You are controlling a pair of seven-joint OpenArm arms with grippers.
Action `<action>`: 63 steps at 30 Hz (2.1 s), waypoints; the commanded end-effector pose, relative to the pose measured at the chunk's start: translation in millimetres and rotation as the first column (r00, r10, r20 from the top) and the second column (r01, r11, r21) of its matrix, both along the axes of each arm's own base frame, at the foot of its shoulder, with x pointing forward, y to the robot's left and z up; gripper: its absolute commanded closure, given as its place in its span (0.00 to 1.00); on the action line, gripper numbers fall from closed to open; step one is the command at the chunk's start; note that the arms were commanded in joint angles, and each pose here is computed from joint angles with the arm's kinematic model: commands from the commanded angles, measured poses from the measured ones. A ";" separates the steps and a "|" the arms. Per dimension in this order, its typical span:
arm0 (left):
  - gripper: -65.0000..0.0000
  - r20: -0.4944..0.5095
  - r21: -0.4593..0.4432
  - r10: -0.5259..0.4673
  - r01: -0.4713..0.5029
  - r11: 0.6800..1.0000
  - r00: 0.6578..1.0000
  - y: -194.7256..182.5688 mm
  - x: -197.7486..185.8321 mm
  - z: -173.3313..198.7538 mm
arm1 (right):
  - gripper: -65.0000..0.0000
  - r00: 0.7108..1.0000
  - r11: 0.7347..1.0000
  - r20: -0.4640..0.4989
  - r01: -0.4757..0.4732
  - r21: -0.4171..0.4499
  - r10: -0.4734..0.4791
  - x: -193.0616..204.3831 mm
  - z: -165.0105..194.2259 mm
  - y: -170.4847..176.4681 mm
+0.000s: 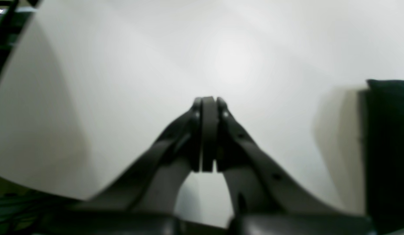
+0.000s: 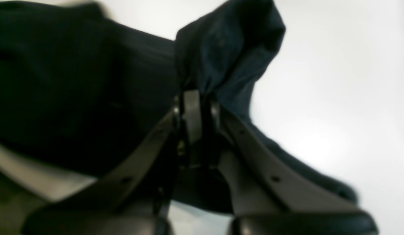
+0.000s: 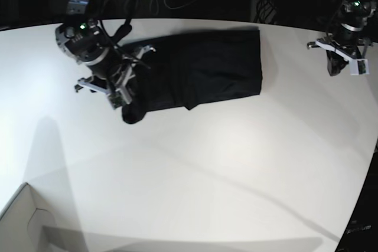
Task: Layout the t-shirt on the table in an organized manner, then fold the t-shirt properly
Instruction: 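Lift the shirt end with the right gripper and fold it over the body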
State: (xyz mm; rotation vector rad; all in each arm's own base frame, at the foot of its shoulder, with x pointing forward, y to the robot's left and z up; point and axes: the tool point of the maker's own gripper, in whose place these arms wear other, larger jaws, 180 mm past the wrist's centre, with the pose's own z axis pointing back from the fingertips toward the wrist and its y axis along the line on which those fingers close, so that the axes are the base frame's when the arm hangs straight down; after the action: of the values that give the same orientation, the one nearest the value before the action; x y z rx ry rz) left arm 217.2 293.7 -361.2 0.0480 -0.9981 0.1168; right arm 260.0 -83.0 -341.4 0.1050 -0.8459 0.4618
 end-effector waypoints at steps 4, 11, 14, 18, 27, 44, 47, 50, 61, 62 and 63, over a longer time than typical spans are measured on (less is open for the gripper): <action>1.00 0.041 0.014 -0.005 0.004 1.000 0.999 3.7 4.4 11.1 | 1.00 0.988 0.986 0.100 -0.131 0.100 0.121 -3.0 20.1 52.3; 1.00 -0.031 -0.031 -0.016 0.015 0.999 0.999 -9.0 -2.6 -11.0 | 1.00 0.934 0.919 0.180 -0.342 0.195 0.310 -24.0 40.7 131.2; 1.00 -0.072 -0.050 -0.015 0.011 0.999 0.997 -13.1 -4.8 -19.3 | 1.00 0.897 0.878 0.226 -0.426 0.219 0.380 -30.9 53.5 160.9; 1.00 -0.085 -0.084 -0.002 -0.005 0.996 0.996 -20.0 -2.1 -26.5 | 1.00 0.849 0.826 0.249 -0.519 0.221 0.467 -32.7 57.1 193.1; 1.00 -0.094 -0.164 -0.089 0.072 0.984 0.992 -60.7 19.4 -45.1 | 1.00 0.785 0.760 0.243 -0.616 0.206 0.570 -33.4 49.3 227.4; 1.00 -0.124 -0.216 -0.180 0.150 0.965 0.976 -97.5 23.3 -62.3 | 1.00 0.686 0.673 0.207 -0.727 0.138 0.698 -24.7 30.8 262.9; 1.00 -0.135 -0.195 -0.186 0.158 0.968 0.973 -89.0 20.5 -61.7 | 1.00 0.683 0.672 0.198 -0.729 0.131 0.703 -20.0 27.3 263.2; 1.00 -0.147 -0.192 -0.186 0.156 0.969 0.972 -85.9 15.8 -63.5 | 1.00 0.680 0.671 0.199 -0.731 0.121 0.706 -14.8 27.6 263.4; 1.00 -0.149 -0.186 -0.187 0.158 0.970 0.971 -85.5 15.5 -63.9 | 0.67 0.653 0.598 0.239 -0.756 0.266 0.719 -27.2 45.4 282.8; 1.00 -0.151 -0.187 -0.187 0.157 0.970 0.971 -85.5 14.9 -64.3 | 0.65 0.654 0.597 0.240 -0.755 0.271 0.717 -27.2 46.0 282.9; 1.00 -0.151 -0.187 -0.187 0.157 0.970 0.971 -85.5 14.9 -64.3 | 0.64 0.655 0.598 0.242 -0.754 0.271 0.716 -26.7 46.5 282.6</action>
State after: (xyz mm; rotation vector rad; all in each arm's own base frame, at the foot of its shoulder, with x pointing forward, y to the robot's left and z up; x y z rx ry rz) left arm 231.5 205.7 -428.8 -0.1963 -0.8109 0.0476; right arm 228.6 191.4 -317.0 0.7605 -0.8998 1.1279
